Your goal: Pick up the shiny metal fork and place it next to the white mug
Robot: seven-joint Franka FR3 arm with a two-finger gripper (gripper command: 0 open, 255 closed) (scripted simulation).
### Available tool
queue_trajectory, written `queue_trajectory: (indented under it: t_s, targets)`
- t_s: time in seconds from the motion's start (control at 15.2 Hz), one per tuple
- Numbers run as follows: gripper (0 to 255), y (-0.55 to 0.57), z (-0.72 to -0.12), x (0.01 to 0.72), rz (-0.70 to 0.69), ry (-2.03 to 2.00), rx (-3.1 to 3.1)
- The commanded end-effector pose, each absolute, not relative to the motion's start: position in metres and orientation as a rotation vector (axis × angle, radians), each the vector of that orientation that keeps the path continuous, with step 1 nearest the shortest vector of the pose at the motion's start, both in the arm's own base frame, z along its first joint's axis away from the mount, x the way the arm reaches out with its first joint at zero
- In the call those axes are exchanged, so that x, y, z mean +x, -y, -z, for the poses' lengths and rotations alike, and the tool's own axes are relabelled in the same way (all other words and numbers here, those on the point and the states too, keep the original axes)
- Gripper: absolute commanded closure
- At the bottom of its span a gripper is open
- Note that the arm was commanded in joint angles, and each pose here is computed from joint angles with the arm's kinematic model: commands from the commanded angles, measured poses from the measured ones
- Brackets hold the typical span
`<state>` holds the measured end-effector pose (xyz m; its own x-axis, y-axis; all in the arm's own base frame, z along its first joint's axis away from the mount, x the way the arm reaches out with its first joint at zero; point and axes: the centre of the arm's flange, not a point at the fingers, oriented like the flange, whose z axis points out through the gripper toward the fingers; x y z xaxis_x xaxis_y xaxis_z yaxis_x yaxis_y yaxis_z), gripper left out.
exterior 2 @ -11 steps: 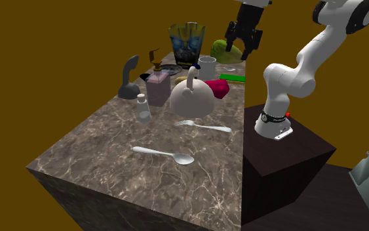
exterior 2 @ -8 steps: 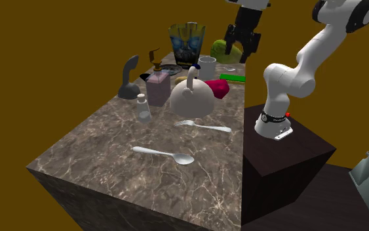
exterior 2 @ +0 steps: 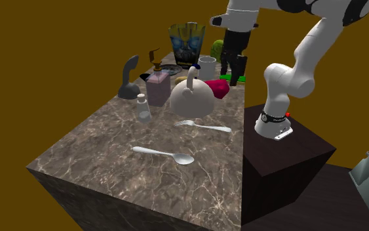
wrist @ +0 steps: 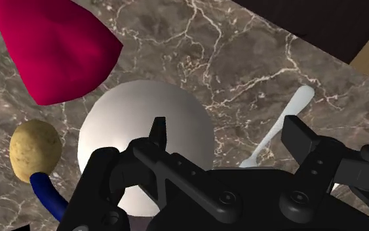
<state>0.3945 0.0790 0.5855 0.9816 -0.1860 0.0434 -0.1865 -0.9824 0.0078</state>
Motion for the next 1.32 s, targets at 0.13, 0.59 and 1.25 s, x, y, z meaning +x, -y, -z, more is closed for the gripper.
queue_trajectory:
  t_s: [0.13,0.59,1.25]
  targets:
    - [0,-0.100,-0.556,0.442,0.028,0.513,3.110]
    - [0,-0.126,-0.502,0.522,0.194,0.882,3.060]
    - [0,-0.132,-0.455,0.529,0.217,0.934,3.048]
